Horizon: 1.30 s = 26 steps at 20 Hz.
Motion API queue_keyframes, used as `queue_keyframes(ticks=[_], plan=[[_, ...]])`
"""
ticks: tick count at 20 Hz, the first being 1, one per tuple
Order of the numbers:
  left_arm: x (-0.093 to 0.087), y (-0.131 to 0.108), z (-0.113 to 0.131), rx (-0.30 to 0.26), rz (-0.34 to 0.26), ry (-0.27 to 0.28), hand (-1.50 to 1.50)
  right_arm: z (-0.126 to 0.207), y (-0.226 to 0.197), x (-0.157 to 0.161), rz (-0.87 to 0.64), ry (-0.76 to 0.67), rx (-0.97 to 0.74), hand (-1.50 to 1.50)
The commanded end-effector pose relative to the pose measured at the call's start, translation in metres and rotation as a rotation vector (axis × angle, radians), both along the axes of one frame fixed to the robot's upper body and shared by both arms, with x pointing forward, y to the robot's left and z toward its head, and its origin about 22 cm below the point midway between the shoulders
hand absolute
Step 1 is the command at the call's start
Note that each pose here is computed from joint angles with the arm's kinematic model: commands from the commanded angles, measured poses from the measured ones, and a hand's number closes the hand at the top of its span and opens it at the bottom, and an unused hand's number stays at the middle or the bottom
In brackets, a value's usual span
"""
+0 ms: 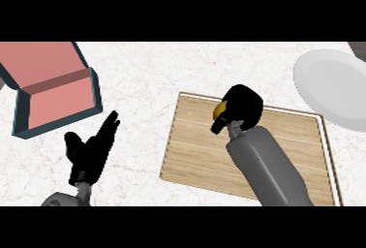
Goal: Pick the lemon from the tray and place it in the plate
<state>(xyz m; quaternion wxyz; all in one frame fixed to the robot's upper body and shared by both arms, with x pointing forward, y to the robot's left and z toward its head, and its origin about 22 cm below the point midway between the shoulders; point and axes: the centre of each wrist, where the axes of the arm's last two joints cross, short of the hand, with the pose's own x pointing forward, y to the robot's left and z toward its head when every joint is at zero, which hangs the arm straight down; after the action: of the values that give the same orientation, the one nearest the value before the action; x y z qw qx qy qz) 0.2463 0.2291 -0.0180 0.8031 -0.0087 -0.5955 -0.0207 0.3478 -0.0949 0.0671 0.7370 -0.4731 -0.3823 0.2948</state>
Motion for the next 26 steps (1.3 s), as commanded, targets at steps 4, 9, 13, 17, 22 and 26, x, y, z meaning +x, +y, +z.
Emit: queue_keyframes(ticks=[4, 9, 13, 17, 22, 26], plan=[[0.002, -0.001, -0.007, 0.009, -0.025, 0.066, 0.0, 0.031, 0.015, 0.044, -0.135, -0.351, -0.056, 1.5], [-0.002, 0.004, -0.008, -0.001, -0.014, 0.059, 0.0, 0.07, 0.02, 0.065, -0.232, -0.568, -0.11, 1.5], [-0.003, -0.001, -0.007, 0.001, -0.014, 0.068, 0.0, 0.057, 0.005, 0.07, -0.33, -0.696, -0.086, 1.5], [-0.006, 0.006, -0.005, -0.007, 0.023, 0.057, 0.0, 0.06, -0.025, 0.079, -0.45, -0.78, -0.037, 1.5], [-0.01, 0.006, -0.008, -0.012, 0.02, 0.077, 0.0, 0.06, -0.062, 0.084, -0.539, -0.903, 0.039, 1.5], [-0.009, 0.011, -0.01, 0.005, 0.021, 0.069, 0.0, 0.044, -0.103, 0.084, -0.588, -0.965, -0.042, 1.5]])
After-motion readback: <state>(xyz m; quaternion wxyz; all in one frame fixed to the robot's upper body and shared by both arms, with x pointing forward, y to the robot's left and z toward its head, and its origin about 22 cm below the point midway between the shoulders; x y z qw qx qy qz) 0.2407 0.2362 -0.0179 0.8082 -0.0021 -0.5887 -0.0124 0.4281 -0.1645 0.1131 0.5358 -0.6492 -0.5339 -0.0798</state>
